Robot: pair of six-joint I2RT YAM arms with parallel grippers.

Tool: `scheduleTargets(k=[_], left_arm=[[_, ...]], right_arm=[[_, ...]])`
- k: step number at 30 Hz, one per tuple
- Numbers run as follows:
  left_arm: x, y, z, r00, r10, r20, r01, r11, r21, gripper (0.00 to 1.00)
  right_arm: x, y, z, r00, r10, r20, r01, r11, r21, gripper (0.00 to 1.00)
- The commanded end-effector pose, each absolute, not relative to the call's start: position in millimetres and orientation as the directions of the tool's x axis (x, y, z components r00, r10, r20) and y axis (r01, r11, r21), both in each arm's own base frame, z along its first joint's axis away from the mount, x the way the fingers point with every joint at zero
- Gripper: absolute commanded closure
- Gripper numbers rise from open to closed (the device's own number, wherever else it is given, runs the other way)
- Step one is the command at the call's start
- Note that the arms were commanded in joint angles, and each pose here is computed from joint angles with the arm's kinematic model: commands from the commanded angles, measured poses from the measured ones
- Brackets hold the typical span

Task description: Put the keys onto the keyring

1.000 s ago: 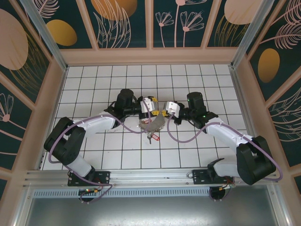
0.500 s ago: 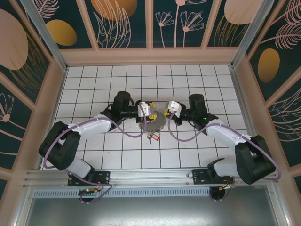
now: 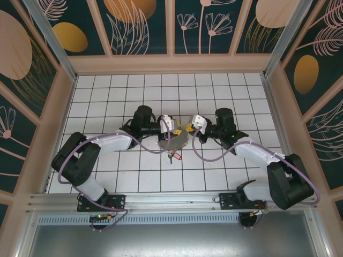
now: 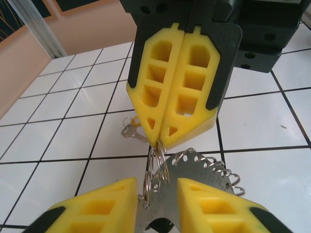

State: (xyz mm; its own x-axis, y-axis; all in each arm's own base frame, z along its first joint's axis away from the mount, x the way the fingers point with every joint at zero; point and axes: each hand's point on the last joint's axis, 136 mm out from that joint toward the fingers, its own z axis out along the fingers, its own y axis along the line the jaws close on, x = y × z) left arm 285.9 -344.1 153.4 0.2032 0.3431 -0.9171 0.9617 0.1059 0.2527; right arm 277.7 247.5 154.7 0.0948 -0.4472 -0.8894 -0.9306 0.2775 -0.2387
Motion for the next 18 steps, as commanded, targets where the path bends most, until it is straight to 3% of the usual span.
scheduleTargets(k=[1,10,18], left_arm=[[285,-355,165,0.236,0.300,-0.924,0.958,0.087,0.273,0.77],[283,-358,168,0.256,0.298,-0.920,0.954,0.078,0.291,0.85],[284,-358,157,0.244,0.348,-0.905,0.958,0.059,0.281,0.85]], right_arm=[[277,251,159,0.110,-0.410,-0.905,-0.936,0.264,-0.234,1.00],[279,250,157,0.102,-0.414,-0.904,-0.932,0.277,-0.232,1.00],[278,250,158,0.101,-0.407,-0.908,-0.934,0.276,-0.228,1.00]])
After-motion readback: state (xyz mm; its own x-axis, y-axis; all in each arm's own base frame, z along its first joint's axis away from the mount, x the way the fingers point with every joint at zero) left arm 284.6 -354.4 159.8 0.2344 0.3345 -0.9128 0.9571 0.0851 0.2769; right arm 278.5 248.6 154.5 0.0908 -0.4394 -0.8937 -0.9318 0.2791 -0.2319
